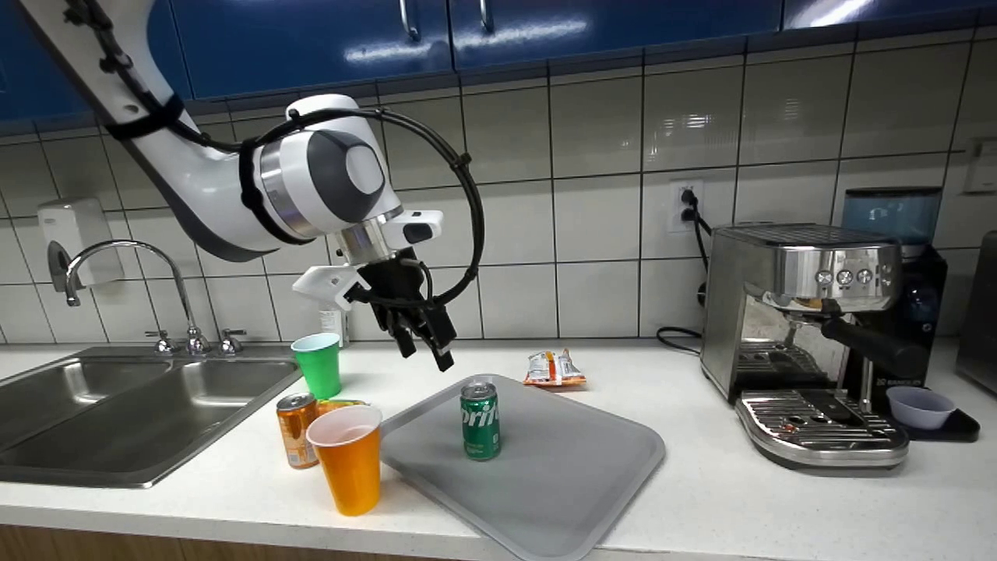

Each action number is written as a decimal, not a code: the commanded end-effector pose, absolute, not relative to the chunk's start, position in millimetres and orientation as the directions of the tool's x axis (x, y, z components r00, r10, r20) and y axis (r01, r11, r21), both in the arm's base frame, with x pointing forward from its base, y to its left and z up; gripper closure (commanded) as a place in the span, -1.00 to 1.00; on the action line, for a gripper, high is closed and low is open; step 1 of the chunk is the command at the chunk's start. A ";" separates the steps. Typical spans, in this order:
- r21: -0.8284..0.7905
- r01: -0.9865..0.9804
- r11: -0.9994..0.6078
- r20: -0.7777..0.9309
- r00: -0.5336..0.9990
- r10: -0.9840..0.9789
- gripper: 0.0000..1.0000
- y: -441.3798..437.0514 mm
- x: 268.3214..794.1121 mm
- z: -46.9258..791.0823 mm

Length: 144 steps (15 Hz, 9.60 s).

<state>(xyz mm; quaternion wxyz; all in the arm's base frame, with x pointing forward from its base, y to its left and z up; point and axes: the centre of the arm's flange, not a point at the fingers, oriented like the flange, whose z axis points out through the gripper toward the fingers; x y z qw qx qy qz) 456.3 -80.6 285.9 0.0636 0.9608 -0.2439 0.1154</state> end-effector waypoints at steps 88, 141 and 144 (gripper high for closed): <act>-0.061 -0.409 -0.910 0.339 0.849 -0.404 0.23 91.4 657.3 238.9; -0.006 -0.117 -0.993 0.293 0.949 -0.114 -1.00 130.8 505.0 304.6; 0.002 -0.085 -0.996 0.285 0.955 -0.081 -1.00 138.0 488.5 307.4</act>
